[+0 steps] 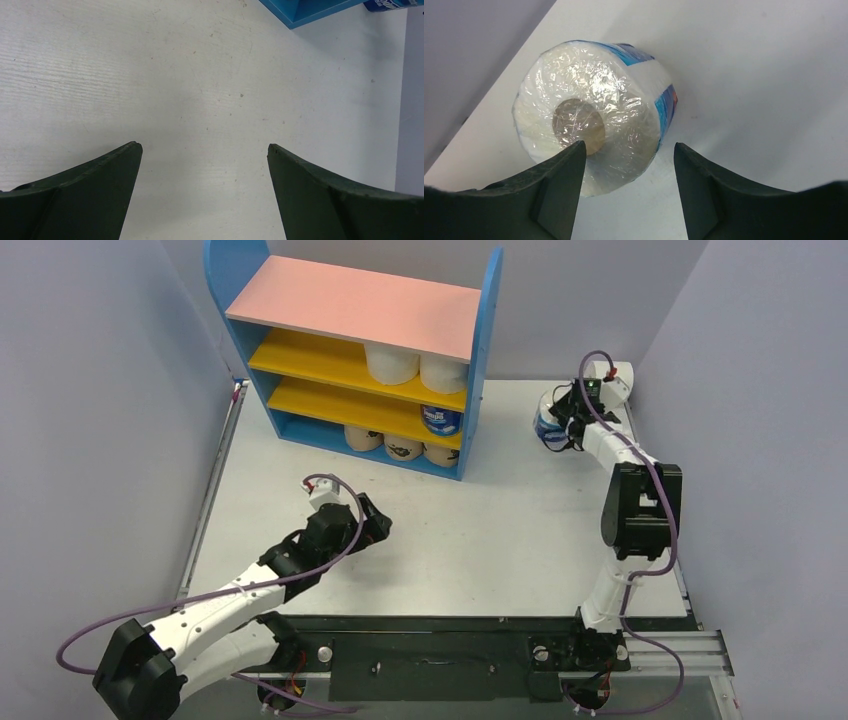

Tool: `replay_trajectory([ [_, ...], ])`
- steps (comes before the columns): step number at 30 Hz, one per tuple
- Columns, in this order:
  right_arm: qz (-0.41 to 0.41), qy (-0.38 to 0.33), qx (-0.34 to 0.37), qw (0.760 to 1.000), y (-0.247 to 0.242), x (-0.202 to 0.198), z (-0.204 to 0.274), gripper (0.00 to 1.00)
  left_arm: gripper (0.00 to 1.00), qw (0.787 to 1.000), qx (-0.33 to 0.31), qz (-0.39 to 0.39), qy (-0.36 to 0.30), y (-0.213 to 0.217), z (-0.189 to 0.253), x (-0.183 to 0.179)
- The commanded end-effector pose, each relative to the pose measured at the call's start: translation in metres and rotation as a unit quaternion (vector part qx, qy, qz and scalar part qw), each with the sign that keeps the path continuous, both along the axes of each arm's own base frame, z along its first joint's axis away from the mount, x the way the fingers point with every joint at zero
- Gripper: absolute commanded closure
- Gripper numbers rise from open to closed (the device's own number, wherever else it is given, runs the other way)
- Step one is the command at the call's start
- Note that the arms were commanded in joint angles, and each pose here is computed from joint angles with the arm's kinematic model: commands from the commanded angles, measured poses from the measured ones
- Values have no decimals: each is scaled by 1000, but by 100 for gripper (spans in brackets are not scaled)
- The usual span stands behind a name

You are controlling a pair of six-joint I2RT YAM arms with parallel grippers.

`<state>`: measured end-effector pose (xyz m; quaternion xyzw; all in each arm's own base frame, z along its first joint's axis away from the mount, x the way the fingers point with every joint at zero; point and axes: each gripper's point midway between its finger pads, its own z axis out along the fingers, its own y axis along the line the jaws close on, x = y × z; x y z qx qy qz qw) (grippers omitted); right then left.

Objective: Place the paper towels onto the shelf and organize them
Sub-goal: Move the paper towel to the center of the board.

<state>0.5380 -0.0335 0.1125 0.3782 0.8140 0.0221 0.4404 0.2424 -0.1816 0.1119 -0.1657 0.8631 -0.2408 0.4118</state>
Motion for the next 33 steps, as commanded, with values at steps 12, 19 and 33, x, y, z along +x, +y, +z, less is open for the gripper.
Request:
replay_trajectory([
  [12, 88, 111, -24, 990, 79, -159, -75, 41, 4, 999, -43, -27, -12, -12, 13, -5],
  [19, 113, 23, -25, 993, 85, -174, -3, 33, 4, 998, -54, -23, -15, -11, 14, -6],
  [33, -35, -120, 25, 992, -6, -87, 110, 19, 4, 998, -59, -27, -4, -16, 9, -7],
])
